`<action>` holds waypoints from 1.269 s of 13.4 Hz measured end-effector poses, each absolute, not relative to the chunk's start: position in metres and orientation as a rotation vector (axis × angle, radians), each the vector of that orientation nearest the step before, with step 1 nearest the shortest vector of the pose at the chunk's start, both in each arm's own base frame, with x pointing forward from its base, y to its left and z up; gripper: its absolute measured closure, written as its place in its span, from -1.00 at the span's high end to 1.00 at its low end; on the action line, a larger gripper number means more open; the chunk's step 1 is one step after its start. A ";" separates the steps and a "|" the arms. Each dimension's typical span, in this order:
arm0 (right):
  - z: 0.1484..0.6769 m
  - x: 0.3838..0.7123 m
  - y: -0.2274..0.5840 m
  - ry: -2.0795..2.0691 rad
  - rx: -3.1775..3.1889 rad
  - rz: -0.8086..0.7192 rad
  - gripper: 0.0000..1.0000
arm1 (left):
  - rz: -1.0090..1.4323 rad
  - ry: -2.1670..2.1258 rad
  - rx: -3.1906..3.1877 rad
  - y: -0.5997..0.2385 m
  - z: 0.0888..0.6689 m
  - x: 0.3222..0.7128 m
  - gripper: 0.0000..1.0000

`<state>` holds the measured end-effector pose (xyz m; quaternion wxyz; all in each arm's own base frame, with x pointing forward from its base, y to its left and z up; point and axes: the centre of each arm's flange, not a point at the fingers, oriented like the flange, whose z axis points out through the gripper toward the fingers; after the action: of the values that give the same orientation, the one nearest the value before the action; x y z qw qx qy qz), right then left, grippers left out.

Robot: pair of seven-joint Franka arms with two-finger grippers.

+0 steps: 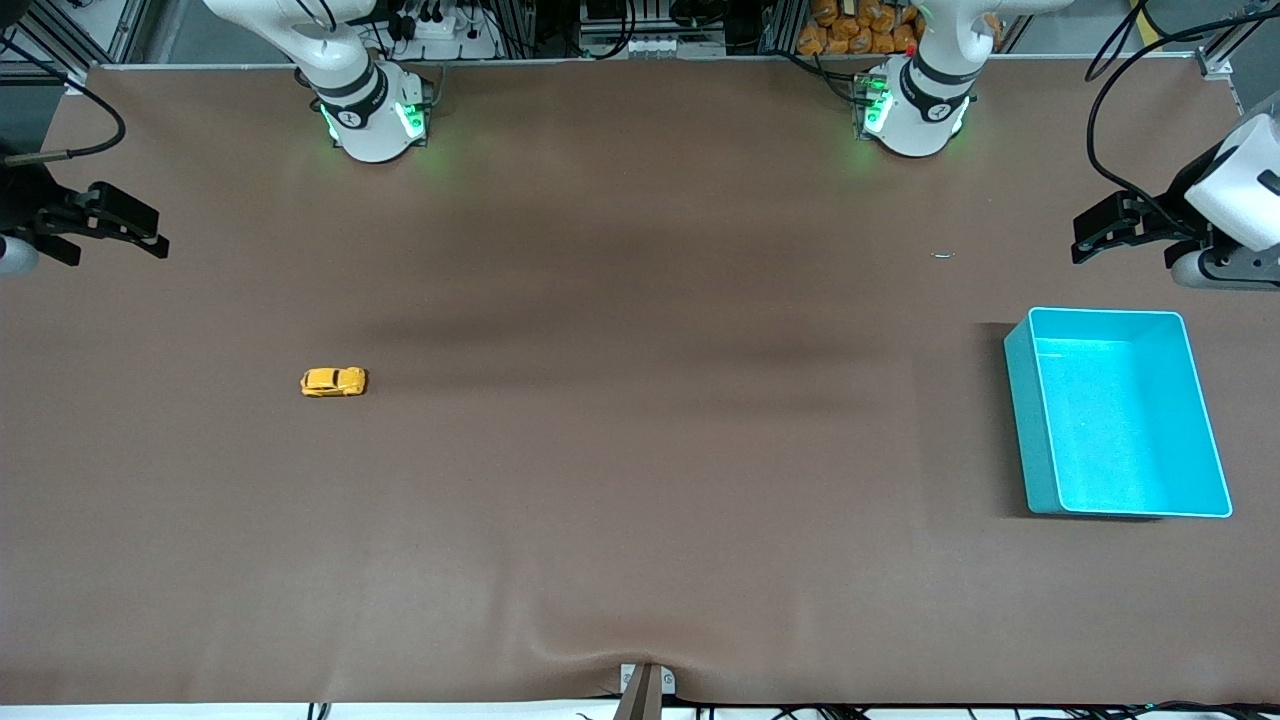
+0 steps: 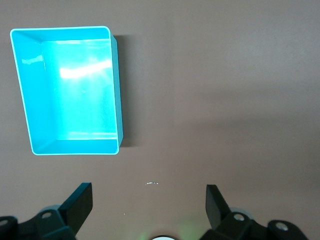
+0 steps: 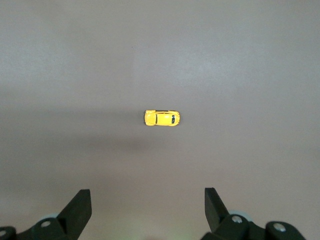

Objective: Wind and store yellow beetle car

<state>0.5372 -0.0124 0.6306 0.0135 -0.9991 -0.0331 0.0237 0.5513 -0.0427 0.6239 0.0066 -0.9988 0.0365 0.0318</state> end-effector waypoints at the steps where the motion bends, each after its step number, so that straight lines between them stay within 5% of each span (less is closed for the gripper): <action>1: 0.631 0.537 -0.012 -0.103 -3.112 0.074 1.00 | 0.100 0.114 -3.125 -0.043 0.624 0.551 1.00; 9: 0.612 0.536 -0.006 -0.271 -3.093 0.136 1.00 | 0.101 0.114 -3.125 -0.043 0.622 0.552 1.00; 17: 0.474 0.538 -0.006 -1.041 -2.883 0.190 1.00 | 0.106 0.115 -3.124 -0.043 0.621 0.551 1.00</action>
<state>0.5381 -0.0058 0.4740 0.0353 -0.9381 -0.3389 0.0618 0.5515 -0.0428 0.6207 0.0067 -0.9987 0.0366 0.0340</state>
